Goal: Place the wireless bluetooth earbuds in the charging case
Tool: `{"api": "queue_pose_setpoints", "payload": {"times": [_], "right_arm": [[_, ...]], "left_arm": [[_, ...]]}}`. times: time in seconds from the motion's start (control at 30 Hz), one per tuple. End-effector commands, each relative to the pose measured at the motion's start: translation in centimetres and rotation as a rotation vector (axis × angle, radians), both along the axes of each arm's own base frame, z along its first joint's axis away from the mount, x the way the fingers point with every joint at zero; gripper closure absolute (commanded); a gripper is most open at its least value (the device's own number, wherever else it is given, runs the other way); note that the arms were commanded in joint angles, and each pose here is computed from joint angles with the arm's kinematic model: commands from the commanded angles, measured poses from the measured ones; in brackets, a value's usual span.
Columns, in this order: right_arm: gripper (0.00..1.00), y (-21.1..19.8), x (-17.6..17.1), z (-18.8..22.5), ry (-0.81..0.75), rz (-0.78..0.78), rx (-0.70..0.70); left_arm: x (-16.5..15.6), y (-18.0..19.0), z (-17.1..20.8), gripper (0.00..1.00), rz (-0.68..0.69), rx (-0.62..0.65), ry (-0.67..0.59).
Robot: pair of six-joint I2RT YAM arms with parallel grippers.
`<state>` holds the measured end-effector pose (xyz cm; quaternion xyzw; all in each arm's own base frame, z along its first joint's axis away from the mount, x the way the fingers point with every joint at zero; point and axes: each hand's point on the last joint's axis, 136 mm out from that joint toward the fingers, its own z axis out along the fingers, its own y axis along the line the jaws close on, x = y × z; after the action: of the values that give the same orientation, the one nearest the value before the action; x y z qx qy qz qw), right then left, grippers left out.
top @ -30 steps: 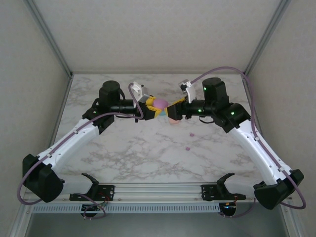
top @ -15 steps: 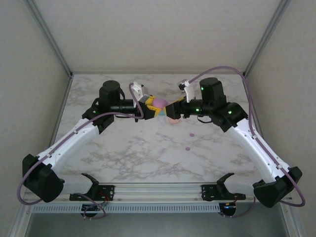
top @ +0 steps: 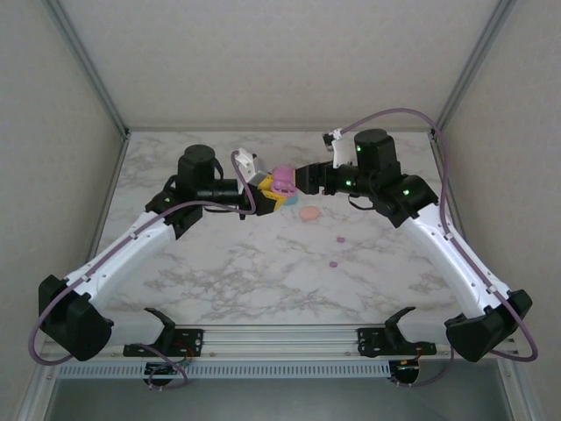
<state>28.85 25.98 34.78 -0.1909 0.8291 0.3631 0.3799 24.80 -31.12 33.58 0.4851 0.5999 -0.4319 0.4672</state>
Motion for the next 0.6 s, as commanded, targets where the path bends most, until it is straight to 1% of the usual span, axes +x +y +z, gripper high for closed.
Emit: {"api": "queue_pose_setpoints", "payload": {"times": [0.0, 0.2, 0.27, 0.3, 0.37, 0.4, 0.43, 0.5, 0.53, 0.57], "right_arm": [[0.29, -0.9, 1.4, 0.5, 0.000, -0.089, -0.004], [0.24, -0.3, -0.3, 3.6, -0.025, -0.015, 0.102], [0.21, -1.0, -0.9, 4.9, -0.053, -0.031, 0.122], [0.17, -1.7, -1.0, 5.3, -0.068, -0.060, 0.121], [0.09, -4.0, -0.9, 5.4, -0.097, -0.171, 0.100], [0.04, -5.0, -0.9, 5.1, -0.106, -0.215, 0.085], [0.01, -6.5, -0.8, 4.7, -0.102, -0.280, 0.069], [0.01, -8.8, -0.5, 2.9, -0.044, -0.355, 0.052], [0.01, -10.0, -0.1, 1.5, -0.004, -0.391, 0.029], [0.01, -11.7, 0.3, -0.6, 0.048, -0.464, -0.023]], "left_arm": [[-1.4, 0.0, 2.2, 0.66, -0.042, -0.051, -0.073], [-0.4, 0.3, 1.6, 0.66, 0.028, -0.047, -0.076], [0.1, 0.6, 1.4, 0.65, 0.067, -0.052, -0.087], [0.3, 0.7, 1.5, 0.66, 0.081, -0.059, -0.093], [0.6, 1.0, 1.6, 0.65, 0.117, -0.078, -0.109], [0.8, 1.1, 1.7, 0.65, 0.132, -0.085, -0.114], [0.9, 1.2, 1.8, 0.66, 0.145, -0.093, -0.120], [1.0, 1.4, 2.1, 0.66, 0.164, -0.105, -0.130], [1.1, 1.5, 2.1, 0.66, 0.173, -0.109, -0.131], [1.1, 1.7, 2.2, 0.66, 0.181, -0.116, -0.134]]}}
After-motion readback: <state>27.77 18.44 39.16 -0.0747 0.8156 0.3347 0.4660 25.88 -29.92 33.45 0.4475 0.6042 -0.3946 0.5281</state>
